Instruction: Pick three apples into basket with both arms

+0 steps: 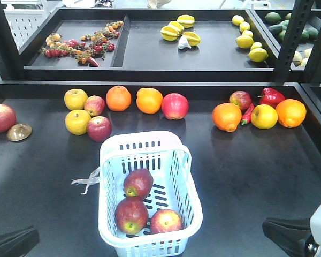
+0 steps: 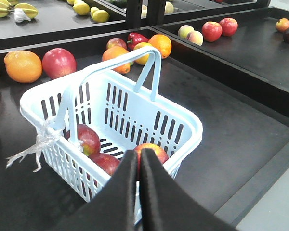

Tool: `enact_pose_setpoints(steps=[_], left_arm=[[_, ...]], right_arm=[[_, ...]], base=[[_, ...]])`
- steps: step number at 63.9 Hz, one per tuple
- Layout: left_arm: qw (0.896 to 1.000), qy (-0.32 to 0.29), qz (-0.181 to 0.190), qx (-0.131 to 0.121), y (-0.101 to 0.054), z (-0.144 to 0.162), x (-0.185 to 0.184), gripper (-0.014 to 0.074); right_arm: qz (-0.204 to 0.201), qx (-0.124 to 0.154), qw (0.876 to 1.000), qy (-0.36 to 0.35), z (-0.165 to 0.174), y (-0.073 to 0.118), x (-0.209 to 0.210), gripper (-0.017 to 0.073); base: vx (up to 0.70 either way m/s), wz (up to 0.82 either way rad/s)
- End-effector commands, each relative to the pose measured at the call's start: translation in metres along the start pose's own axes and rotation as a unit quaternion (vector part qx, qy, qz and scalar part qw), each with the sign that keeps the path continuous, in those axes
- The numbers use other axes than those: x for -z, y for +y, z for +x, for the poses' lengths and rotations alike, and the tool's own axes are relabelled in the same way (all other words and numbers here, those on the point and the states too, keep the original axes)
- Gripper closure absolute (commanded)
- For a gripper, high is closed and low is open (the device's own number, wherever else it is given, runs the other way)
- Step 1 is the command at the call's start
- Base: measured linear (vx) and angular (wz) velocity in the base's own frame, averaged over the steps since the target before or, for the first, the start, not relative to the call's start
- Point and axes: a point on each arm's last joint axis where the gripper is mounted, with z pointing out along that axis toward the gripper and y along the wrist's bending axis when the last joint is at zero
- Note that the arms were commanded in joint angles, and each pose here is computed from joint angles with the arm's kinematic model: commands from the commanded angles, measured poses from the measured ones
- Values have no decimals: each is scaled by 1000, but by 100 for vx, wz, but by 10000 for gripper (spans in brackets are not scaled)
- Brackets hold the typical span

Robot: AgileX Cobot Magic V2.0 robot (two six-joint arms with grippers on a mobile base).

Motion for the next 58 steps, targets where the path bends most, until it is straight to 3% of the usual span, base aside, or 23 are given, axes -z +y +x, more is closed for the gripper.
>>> enact_pose_setpoints(steps=[1,30,38,47,58], left_arm=[[1000,-27,-9,12,1,-11,1,600],[999,-28,-9,12,1,-11,1,600],[999,-32,-24,-18,3,-12,1,600],[999,19,-26,28,4,-2,1,600],[989,67,-88,95,18,31,-3,600]], right_arm=[[16,-5,999,-43,-13,-3,4,564],[16,-5,999,-43,-13,-3,4,564],[16,-5,999,-43,-13,-3,4,564],[16,-5,999,-43,-13,-3,4,564],[16,-5,999,-43,-13,-3,4,564]], base=[[0,0],[0,0],[0,0],[0,0],[0,0]])
